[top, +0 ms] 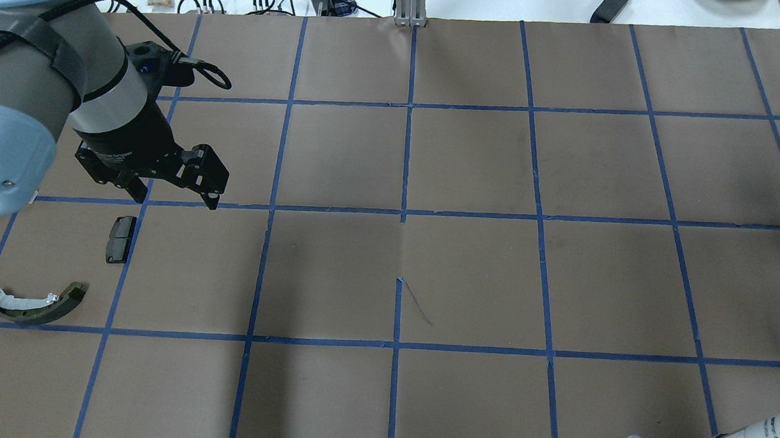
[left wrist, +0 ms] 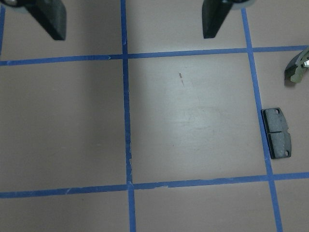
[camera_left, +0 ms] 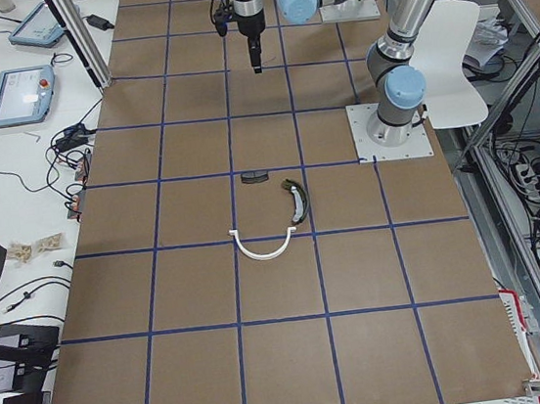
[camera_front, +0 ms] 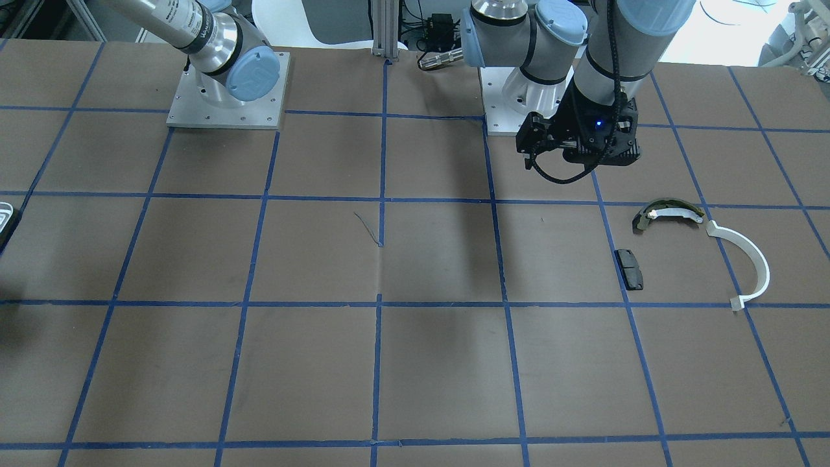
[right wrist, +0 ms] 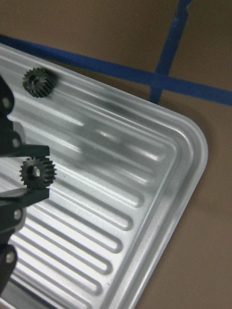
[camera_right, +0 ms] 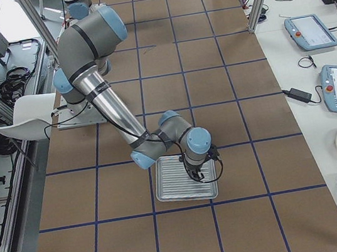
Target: Place bearing gear from tray to pile
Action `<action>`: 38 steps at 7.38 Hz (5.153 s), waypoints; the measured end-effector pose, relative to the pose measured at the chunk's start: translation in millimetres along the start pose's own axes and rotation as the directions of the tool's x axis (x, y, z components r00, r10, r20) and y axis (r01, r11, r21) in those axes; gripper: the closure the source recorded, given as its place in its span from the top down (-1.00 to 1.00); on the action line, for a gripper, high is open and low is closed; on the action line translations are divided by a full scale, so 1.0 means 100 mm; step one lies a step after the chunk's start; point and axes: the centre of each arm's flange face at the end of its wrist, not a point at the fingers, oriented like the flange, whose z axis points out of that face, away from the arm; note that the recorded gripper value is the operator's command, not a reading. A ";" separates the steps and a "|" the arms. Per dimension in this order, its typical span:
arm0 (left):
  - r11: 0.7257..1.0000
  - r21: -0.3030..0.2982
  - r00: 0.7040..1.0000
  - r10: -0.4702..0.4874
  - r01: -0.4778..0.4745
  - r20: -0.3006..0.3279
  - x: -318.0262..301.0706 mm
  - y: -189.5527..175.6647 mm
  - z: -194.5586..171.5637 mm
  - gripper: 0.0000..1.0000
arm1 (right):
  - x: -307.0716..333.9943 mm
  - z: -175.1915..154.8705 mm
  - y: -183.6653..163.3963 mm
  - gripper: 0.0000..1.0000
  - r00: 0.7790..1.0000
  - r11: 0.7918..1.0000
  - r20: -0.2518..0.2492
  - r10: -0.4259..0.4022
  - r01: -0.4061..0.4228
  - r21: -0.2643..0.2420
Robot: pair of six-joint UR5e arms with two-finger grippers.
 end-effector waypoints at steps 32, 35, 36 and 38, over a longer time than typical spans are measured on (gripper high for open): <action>0.980 -0.009 0.974 0.195 -0.197 -0.113 2.04 -0.43 2.08 0.91 | -0.67 -0.08 0.36 1.00 0.645 0.644 -0.028 -0.764 0.764 0.027; 0.976 -0.024 0.970 0.213 -0.218 -0.120 2.09 -0.48 2.34 0.50 | -0.42 0.30 0.34 0.71 0.567 0.566 -0.077 -0.820 0.823 0.041; 0.974 -0.032 0.969 0.217 -0.222 -0.118 2.11 -0.48 2.39 0.43 | -0.39 0.36 0.33 0.68 0.565 0.563 -0.081 -0.821 0.825 0.044; 0.974 -0.043 0.969 0.218 -0.224 -0.116 2.12 -0.49 2.47 0.07 | -0.38 0.41 0.34 0.59 0.560 0.558 -0.081 -0.825 0.829 0.042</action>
